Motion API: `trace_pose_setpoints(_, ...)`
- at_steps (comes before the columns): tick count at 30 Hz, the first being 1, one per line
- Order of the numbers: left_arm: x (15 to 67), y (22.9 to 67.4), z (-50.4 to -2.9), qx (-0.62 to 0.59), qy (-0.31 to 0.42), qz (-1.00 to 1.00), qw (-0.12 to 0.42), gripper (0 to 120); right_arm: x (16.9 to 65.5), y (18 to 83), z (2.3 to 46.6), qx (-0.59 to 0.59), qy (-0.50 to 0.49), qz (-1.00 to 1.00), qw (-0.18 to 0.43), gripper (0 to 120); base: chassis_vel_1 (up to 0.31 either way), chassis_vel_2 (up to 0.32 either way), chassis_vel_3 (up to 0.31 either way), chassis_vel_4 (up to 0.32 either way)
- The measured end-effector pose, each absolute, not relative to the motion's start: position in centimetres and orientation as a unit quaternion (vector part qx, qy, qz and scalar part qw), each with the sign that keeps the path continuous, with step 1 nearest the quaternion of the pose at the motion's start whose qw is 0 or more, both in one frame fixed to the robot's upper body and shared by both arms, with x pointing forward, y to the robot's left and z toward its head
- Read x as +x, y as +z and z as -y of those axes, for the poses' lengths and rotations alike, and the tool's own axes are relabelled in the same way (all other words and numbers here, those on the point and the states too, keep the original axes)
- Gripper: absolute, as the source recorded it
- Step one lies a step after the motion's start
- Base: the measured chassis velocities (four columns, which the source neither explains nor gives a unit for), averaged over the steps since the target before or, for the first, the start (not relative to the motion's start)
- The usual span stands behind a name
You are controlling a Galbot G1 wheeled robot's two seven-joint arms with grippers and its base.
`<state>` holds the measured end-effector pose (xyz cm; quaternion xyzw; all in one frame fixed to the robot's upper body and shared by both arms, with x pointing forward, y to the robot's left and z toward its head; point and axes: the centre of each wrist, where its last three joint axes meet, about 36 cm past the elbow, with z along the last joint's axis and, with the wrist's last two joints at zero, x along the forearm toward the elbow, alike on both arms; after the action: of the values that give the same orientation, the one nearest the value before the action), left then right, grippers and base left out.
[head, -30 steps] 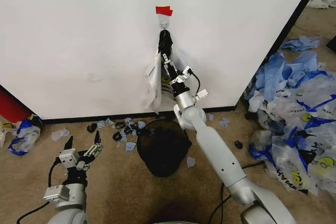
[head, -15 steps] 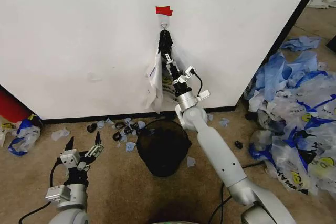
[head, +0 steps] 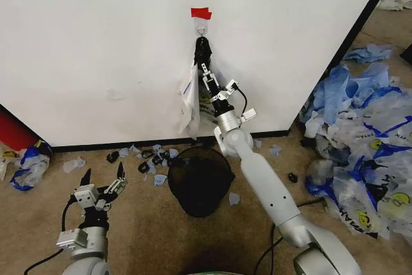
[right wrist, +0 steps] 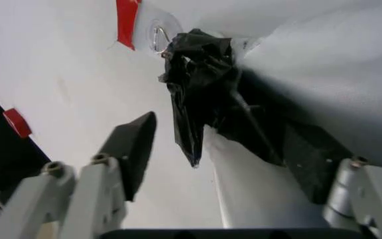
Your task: Pick up the garbage bag from the wall and place it over the trash bin.
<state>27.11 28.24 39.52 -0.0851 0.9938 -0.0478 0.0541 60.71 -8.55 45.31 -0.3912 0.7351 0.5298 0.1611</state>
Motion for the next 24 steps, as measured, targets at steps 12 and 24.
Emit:
trace_pose_setpoints(12, 26.65, 39.61, -28.17, -0.087, -0.046, -0.993, 0.057, 99, 61.23, 45.16, 8.58, -0.386, 0.528, -0.739, 0.162, 25, 0.000, 0.000, 0.000, 0.000)
trace_pose_setpoints(24, 26.82, 39.47, -28.07, -0.088, -0.049, -0.993, 0.058, 99, 61.05, 44.66, 8.52, -0.381, 0.528, -0.742, 0.161, 0, 0.000, 0.000, 0.000, 0.000)
